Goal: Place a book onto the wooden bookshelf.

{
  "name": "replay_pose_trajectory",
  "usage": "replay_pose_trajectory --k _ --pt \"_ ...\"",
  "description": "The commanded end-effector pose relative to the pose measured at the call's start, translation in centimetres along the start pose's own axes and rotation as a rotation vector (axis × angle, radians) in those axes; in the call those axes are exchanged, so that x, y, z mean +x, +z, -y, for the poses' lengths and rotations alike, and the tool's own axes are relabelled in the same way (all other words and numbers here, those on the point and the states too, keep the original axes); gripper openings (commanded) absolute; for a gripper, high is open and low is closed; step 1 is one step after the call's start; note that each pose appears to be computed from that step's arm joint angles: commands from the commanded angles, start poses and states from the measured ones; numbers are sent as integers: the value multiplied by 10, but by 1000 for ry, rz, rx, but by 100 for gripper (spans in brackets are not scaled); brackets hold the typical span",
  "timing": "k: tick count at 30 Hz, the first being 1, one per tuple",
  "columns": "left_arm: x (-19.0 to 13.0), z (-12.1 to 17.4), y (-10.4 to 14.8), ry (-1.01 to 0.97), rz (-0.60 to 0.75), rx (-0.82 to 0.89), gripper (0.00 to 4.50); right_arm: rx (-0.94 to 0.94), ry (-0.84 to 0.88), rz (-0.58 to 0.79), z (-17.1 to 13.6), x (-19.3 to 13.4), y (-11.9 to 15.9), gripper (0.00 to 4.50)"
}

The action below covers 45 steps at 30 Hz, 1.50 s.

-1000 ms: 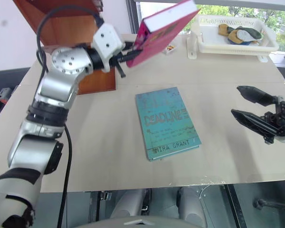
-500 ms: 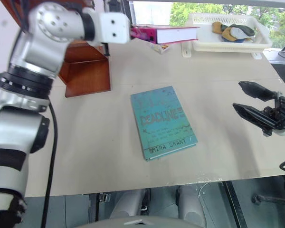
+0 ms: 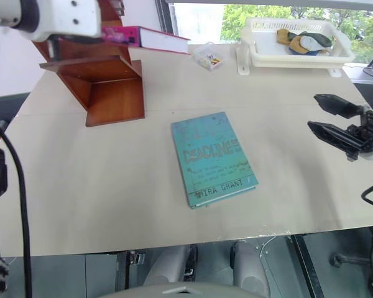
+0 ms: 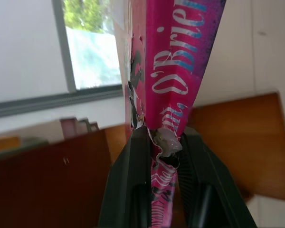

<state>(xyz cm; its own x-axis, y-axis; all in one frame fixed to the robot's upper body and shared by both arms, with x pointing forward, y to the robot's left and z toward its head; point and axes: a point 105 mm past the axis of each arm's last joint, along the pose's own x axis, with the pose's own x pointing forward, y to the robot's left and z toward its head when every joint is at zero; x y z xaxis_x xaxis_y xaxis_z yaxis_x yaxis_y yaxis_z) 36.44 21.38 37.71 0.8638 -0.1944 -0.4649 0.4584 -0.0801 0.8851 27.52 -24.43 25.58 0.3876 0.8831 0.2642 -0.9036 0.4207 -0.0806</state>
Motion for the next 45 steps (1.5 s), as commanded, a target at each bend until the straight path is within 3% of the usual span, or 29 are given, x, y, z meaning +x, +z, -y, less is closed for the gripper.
replay_pose_trajectory --k 1,6,13,24,33,42,43,45 --pt "-28 -5 -23 57 -101 -50 30 -48 38 12 2 4 10 450" --pt "-39 -2 -52 98 -252 -88 30 -46 55 14 5 8 9 450" --pt "-41 5 -75 118 -355 -138 30 -43 62 8 5 8 9 450" --pt "-17 8 -66 208 -327 -150 30 -49 54 -1 5 9 6 450" --pt "3 14 -40 167 -298 -142 30 -53 54 1 5 12 2 450" --pt "0 17 -48 159 -343 -162 417 -56 44 -2 4 10 3 450" --pt "0 18 -46 154 -340 -164 445 -57 43 -2 4 10 3 450" --pt "0 19 -45 145 -335 -167 445 -58 40 -2 4 10 2 450"
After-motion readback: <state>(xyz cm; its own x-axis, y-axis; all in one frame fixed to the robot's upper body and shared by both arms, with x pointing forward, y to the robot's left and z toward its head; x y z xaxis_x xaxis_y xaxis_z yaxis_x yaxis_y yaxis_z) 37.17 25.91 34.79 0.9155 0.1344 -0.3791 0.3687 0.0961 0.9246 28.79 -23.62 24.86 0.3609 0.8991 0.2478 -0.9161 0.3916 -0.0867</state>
